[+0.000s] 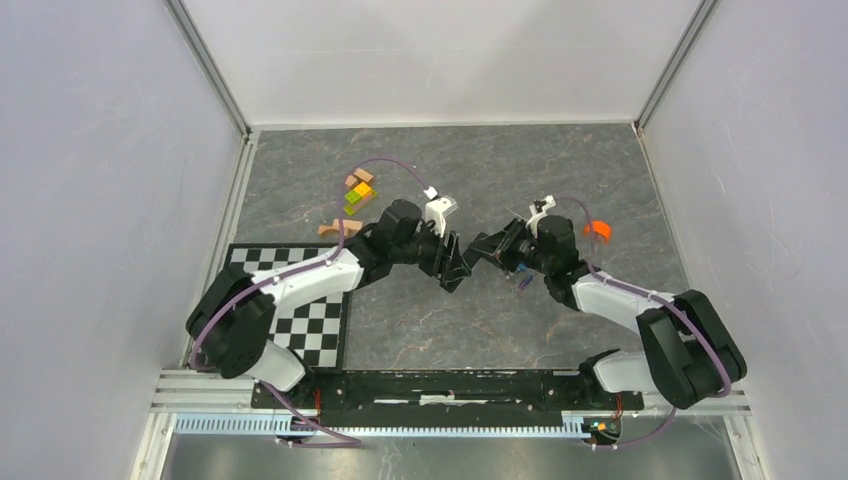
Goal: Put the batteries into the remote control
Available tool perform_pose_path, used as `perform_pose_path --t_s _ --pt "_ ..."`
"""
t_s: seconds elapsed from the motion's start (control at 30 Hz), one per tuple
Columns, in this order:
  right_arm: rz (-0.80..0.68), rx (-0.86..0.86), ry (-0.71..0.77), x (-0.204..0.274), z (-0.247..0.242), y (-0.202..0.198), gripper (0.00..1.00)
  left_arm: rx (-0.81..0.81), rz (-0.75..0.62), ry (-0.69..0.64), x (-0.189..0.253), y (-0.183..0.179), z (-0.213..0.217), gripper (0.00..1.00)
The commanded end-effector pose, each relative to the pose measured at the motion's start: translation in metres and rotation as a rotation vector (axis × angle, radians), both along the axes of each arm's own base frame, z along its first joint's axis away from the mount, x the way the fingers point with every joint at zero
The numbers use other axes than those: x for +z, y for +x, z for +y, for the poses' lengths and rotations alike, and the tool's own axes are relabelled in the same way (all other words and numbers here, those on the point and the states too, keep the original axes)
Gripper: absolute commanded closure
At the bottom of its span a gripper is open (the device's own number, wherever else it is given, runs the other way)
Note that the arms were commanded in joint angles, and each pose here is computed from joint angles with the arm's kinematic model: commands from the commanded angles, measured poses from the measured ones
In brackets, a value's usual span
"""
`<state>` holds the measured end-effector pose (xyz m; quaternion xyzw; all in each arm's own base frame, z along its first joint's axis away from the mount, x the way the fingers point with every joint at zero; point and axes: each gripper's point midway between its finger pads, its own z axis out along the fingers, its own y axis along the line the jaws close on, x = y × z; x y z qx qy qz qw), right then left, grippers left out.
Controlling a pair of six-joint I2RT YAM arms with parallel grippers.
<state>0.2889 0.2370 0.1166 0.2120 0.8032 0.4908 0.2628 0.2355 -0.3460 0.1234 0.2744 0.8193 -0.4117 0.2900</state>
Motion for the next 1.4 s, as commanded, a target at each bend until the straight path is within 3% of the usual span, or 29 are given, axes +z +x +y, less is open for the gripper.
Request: perform_pose_path --t_s 0.0,0.1,0.2,0.37,0.53,0.77,0.97,1.0,1.03,1.13,1.17,1.23,1.37 --pt "-0.087 -0.049 0.021 0.036 -0.001 0.018 0.95 0.039 -0.320 -0.021 0.049 0.017 0.006 0.31" --pt "-0.053 -0.118 0.023 0.038 -0.009 0.020 0.95 0.095 -0.439 -0.010 0.064 0.023 0.012 0.26" --pt "-0.008 -0.198 0.039 0.039 -0.018 0.022 0.95 0.036 -0.560 0.053 0.069 0.023 0.011 0.22" --pt "0.059 -0.260 0.068 0.049 -0.022 0.025 0.95 -0.077 -0.793 0.190 0.063 0.013 -0.001 0.22" --pt "0.079 -0.275 0.064 0.065 -0.022 0.030 0.96 -0.082 -0.974 0.381 0.050 0.028 -0.004 0.25" --pt "0.084 -0.263 0.075 0.072 -0.020 0.027 0.96 0.010 -1.078 0.541 0.042 0.048 0.000 0.54" --pt "0.095 -0.241 0.080 0.069 -0.018 0.024 0.93 0.049 -1.106 0.540 0.046 0.053 -0.001 0.84" --pt "0.091 -0.240 0.076 0.069 -0.018 0.024 0.88 0.051 -1.104 0.538 0.046 0.053 -0.001 0.92" --pt "0.086 -0.242 0.068 0.069 -0.019 0.024 0.76 0.050 -1.099 0.534 0.046 0.053 -0.002 0.97" --pt "0.013 -0.239 0.011 0.071 -0.024 0.028 0.24 0.032 -1.066 0.514 0.042 0.048 -0.004 0.98" --pt "-0.022 -0.239 -0.014 0.074 -0.027 0.029 0.15 0.022 -1.044 0.505 0.040 0.046 -0.005 0.98" --pt "-0.124 -0.228 -0.095 0.077 -0.036 0.032 0.03 0.007 -0.965 0.463 0.036 0.042 -0.006 0.98" --pt "-0.408 -0.175 -0.159 0.102 -0.055 0.033 0.02 -0.045 -0.764 0.345 0.032 0.026 -0.008 0.98"
